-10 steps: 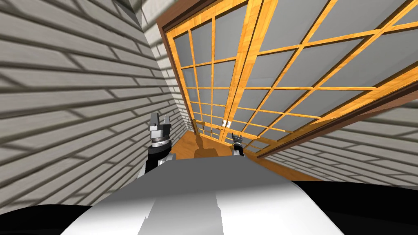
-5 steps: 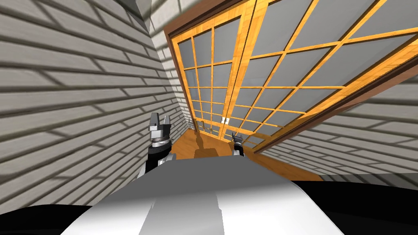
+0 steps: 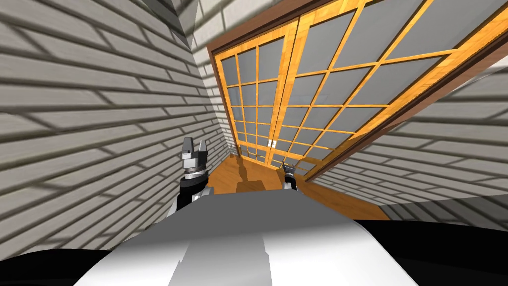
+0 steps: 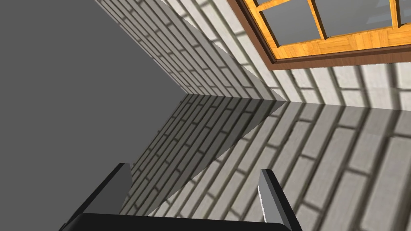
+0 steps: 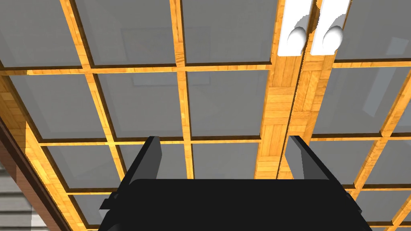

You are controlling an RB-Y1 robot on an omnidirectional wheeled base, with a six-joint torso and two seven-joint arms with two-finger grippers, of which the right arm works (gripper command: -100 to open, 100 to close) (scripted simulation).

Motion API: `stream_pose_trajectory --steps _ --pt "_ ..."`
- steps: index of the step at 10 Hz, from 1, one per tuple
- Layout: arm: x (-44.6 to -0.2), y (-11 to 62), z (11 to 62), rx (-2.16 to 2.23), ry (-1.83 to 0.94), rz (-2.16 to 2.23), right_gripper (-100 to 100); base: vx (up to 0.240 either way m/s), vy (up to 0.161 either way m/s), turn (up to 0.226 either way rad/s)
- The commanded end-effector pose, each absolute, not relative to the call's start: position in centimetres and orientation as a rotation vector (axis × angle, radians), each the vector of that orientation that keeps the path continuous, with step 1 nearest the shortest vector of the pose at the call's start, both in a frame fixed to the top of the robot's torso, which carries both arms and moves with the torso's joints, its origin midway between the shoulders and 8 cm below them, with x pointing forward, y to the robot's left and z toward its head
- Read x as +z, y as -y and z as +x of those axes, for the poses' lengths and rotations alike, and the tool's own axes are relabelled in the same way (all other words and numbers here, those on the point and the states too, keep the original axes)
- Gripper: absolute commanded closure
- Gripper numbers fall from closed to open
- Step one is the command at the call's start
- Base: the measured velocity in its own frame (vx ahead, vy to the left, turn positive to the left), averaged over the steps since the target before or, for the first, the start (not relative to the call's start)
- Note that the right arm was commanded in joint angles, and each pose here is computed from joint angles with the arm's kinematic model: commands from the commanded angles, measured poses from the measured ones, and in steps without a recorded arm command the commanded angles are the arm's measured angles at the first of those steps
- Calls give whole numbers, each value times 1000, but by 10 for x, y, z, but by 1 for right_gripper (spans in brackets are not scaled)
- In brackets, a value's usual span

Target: Push the door open

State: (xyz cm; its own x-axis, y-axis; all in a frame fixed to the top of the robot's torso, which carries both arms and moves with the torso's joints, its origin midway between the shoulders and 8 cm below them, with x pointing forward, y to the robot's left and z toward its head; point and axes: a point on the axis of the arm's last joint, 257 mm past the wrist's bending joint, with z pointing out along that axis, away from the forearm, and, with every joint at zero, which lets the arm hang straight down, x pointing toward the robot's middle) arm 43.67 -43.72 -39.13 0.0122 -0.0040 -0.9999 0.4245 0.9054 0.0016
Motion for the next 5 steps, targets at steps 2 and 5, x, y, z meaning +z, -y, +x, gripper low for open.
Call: stream_pose_trajectory --steps 2,5 --pt "-390 440 437 -354 -1526 342 -100 -217 3 27" --pt "-388 443 437 -366 -1522 342 -100 -205 1 31"
